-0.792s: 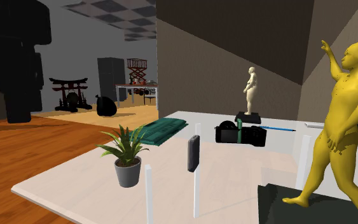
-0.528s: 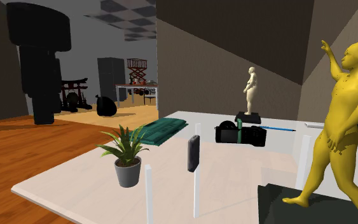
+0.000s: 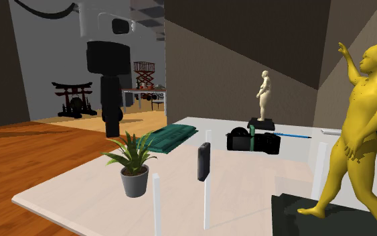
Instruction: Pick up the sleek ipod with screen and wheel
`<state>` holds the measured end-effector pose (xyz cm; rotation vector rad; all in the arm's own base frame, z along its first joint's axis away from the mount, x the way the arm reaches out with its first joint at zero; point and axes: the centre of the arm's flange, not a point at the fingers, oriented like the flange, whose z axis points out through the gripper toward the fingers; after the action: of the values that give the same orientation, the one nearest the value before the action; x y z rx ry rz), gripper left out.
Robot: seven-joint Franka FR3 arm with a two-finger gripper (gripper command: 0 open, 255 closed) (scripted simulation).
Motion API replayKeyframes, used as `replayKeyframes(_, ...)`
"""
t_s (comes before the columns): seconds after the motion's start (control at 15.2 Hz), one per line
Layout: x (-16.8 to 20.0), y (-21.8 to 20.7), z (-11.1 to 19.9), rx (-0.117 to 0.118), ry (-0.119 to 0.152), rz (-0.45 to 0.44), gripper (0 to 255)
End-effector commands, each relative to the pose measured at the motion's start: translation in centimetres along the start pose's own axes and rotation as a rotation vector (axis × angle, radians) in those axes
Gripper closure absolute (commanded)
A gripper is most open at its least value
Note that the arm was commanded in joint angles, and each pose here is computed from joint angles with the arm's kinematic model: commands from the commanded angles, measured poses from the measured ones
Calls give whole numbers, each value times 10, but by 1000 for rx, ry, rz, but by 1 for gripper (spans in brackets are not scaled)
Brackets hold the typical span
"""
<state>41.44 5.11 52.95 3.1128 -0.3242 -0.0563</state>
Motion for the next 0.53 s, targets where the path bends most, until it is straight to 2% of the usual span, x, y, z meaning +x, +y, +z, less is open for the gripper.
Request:
replayKeyframes(0.0,26,-8,10,2,4,30,0)
replayKeyframes(0.46,110,-33,34,7,14,130,0)
